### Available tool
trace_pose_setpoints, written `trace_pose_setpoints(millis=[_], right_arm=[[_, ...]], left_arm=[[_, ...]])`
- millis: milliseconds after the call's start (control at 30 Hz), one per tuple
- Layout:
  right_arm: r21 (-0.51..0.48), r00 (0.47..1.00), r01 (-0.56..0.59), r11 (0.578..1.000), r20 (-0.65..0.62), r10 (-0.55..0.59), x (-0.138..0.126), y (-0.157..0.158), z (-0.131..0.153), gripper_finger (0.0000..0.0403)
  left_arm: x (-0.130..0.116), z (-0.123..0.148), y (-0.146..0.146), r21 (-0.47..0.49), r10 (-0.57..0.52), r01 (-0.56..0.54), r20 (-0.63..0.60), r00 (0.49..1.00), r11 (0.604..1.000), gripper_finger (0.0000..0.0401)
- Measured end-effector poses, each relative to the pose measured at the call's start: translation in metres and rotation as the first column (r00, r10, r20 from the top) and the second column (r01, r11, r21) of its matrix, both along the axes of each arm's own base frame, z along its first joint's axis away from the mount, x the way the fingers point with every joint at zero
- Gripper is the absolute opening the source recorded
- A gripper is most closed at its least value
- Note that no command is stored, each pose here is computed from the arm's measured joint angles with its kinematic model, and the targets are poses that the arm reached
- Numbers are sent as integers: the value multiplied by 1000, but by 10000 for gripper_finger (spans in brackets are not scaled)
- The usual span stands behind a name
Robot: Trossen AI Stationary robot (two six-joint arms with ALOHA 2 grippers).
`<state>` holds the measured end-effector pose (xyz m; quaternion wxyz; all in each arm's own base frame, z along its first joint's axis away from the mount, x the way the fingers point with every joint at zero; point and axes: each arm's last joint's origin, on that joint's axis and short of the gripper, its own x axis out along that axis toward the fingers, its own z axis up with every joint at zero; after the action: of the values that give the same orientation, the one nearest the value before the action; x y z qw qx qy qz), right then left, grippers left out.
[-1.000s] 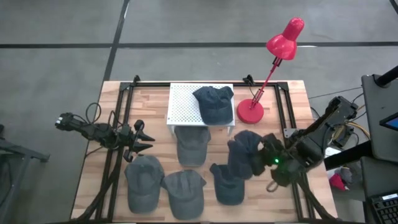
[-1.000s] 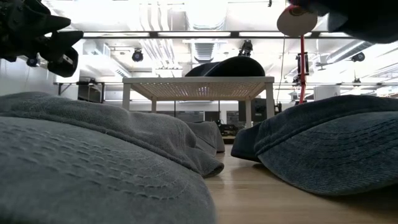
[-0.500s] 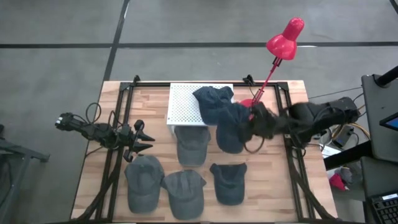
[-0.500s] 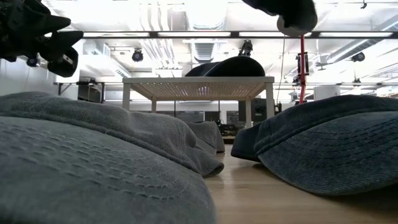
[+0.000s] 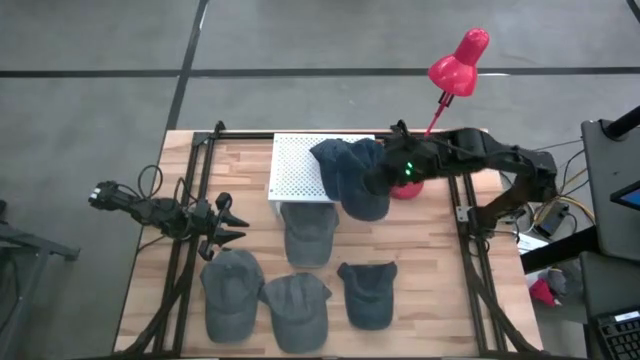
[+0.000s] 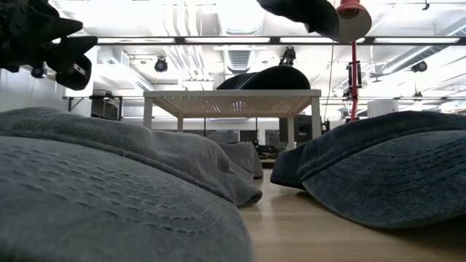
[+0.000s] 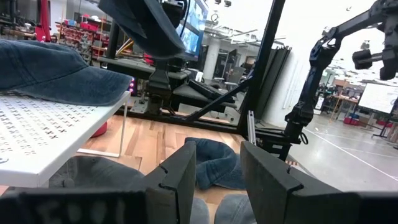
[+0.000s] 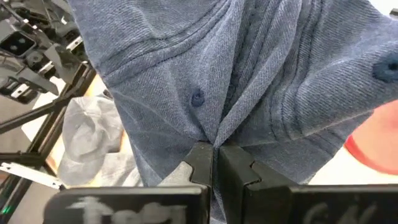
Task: Pick & Place hat
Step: Stack the right black cap on top of the black cap on the shelf
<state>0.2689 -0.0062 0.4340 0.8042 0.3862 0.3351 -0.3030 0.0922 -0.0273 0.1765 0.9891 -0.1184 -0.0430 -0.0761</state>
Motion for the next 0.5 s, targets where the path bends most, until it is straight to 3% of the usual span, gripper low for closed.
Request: trace_pose_setpoints(millis=[300,500], right_arm=[[-17,998,-8,1000,-61,7,43,-37,6,8],[34,990,35,999,-137,-30,59,-64,-1,8]], left_arm=[[0,0,0,0,0,0,0,1000,1000,129],[0,0,0,0,0,0,0,1000,1000,129]])
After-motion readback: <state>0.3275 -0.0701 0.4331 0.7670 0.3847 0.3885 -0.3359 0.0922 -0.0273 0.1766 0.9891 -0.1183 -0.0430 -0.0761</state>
